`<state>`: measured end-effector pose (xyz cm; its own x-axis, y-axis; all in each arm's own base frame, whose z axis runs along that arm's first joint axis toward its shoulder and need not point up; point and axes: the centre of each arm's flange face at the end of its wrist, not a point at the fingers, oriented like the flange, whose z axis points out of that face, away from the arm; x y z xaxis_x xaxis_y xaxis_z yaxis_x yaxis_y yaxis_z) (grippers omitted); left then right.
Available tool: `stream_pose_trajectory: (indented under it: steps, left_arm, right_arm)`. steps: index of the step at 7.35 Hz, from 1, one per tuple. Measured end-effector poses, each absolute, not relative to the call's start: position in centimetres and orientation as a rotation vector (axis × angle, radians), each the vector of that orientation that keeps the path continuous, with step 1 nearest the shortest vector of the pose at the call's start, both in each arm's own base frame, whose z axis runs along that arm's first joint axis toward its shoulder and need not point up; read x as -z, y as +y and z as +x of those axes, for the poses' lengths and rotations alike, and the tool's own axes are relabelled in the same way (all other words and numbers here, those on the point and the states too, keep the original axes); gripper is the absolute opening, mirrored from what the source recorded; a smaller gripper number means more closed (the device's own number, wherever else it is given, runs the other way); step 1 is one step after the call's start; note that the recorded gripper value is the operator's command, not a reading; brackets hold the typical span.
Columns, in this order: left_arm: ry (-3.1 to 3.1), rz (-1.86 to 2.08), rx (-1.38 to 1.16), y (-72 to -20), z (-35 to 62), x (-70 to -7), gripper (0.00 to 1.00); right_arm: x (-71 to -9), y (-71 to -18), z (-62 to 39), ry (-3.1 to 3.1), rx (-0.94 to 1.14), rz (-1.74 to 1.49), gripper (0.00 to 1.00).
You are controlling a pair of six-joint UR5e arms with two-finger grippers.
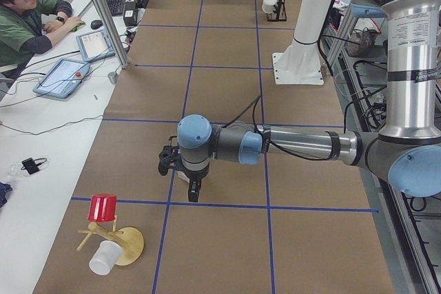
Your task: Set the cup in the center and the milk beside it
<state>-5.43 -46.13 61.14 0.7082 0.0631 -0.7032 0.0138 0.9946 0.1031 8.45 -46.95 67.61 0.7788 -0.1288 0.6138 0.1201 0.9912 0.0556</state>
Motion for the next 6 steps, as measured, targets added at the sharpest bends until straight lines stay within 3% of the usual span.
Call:
stream_pose_trajectory:
  steps: [6]
  left_arm:
    - [0.781, 0.213, -0.070, -47.2, -5.5, -59.4, 0.99]
  right_arm:
    - [-66.1, -47.5, 7.4, -0.787, 0.178, 0.142, 1.00]
